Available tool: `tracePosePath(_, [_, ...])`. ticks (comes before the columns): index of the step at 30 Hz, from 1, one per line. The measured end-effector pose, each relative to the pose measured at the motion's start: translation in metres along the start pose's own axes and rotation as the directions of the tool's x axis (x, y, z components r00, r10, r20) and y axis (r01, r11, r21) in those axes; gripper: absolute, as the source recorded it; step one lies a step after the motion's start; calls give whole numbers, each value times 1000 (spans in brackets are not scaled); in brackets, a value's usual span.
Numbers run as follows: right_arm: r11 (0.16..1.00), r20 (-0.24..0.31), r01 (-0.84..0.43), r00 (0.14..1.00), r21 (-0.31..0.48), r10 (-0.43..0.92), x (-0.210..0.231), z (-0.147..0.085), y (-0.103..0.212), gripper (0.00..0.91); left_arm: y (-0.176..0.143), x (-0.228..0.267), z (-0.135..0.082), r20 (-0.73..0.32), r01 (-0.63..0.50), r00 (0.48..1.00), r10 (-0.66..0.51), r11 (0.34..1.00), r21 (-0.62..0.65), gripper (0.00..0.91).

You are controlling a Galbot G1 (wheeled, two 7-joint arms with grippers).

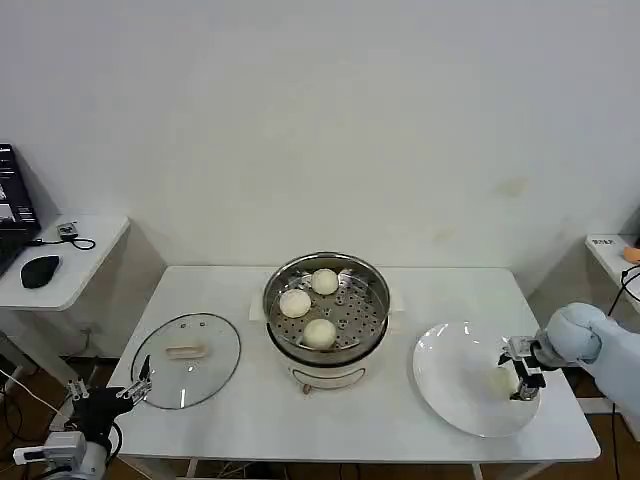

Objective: Take steamed baozi put them in steamer then cover it.

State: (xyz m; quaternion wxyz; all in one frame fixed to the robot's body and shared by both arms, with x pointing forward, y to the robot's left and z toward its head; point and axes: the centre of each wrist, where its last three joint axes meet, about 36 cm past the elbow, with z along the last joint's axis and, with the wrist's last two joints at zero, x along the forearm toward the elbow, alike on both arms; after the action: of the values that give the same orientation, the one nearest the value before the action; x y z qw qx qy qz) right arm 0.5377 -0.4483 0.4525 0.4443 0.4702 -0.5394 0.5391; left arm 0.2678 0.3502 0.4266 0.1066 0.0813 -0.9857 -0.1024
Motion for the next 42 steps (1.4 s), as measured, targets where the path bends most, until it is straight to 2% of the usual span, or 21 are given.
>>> tracePosePath(6, [1000, 1, -5, 1000, -6, 5, 3, -1, -2, 685, 0, 1, -1, 2, 0, 1000, 0, 1000, 0, 907])
tracePosePath(14, [1000, 4, -6, 1000, -10, 6, 20, -3, -7, 675, 0, 2, -4, 10, 2, 1000, -2, 1000, 0, 907])
tracePosePath(20, [999, 12, -42, 999, -5, 42, 53, -7, -20, 685, 1, 2, -6, 15, 0, 1000, 0, 1000, -4, 907])
tracePosePath(25, [993, 48, -115, 992, 0, 115, 95, -20, -39, 685, 0, 2, -7, 21, -3, 1000, 3, 1000, -2, 907])
tracePosePath(28, [987, 77, -163, 984, 6, 162, 124, -32, -51, 685, -1, 3, -8, 23, -4, 1000, 4, 1000, -1, 907])
tracePosePath(33, [971, 139, -239, 962, 19, 235, 167, -64, -70, 695, -2, 4, -10, 29, -3, 1000, 3, 1000, 0, 907])
tracePosePath(42, [944, 237, -325, 923, 53, 304, 218, -151, -103, 695, -7, 6, -10, 34, 5, 999, -5, 1000, 2, 907])
